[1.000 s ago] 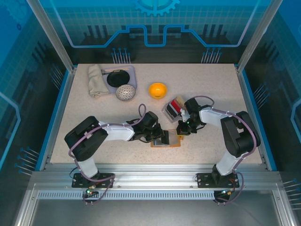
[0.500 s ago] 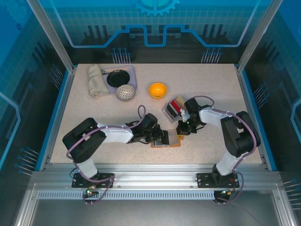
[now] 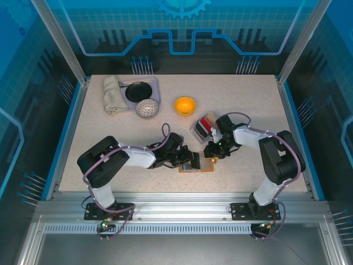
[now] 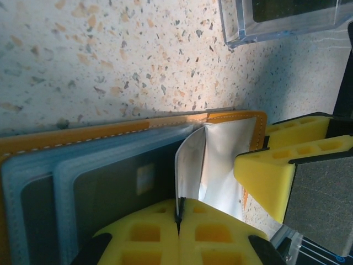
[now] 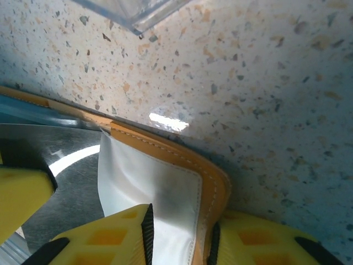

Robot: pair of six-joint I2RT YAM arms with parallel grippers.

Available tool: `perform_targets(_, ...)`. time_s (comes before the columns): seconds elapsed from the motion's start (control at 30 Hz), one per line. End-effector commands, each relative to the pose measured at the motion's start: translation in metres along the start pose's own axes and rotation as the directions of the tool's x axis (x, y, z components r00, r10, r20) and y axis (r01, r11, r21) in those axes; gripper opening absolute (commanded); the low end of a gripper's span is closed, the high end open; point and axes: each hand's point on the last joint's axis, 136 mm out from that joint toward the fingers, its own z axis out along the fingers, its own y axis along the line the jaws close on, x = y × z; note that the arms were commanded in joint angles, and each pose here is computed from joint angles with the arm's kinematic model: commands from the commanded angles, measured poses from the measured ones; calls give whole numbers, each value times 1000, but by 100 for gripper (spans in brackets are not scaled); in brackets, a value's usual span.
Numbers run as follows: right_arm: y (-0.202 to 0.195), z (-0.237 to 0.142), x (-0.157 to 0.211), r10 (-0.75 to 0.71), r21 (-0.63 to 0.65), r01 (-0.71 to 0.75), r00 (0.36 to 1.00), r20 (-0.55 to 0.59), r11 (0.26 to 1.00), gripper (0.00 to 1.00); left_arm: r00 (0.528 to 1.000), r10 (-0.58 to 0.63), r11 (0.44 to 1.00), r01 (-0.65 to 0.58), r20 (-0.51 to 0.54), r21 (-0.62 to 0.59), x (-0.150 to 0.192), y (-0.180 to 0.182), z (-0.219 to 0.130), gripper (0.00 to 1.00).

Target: Put the credit cards into the card holder

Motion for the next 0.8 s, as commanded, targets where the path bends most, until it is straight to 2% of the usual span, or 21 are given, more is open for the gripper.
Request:
perform_targets(0.0, -22, 5, 23, 38, 109, -31, 997, -67, 994, 32, 996, -54, 998, 52, -76, -35, 21, 30, 7, 0)
perform_targets(0.1, -21, 5, 23, 36, 110, -28, 997, -69, 994, 32, 993, -71, 997, 74, -92, 33, 19, 22, 7, 0)
perform_targets(0.4, -26, 7, 26, 55, 116, -48, 997, -60, 992, 31, 986, -82, 989, 99, -146, 108, 23, 12, 16, 0)
perform_targets(0.6, -26, 4, 24, 56, 115, -49, 997, -55, 992, 33, 984, -75, 993, 89, -160, 81, 24, 17, 24, 0)
perform_targets(0.77, -26, 2, 22, 61, 123, -54, 997, -48, 991, 32, 983, -15, 1000, 10, -181, -28, 25, 24, 26, 0)
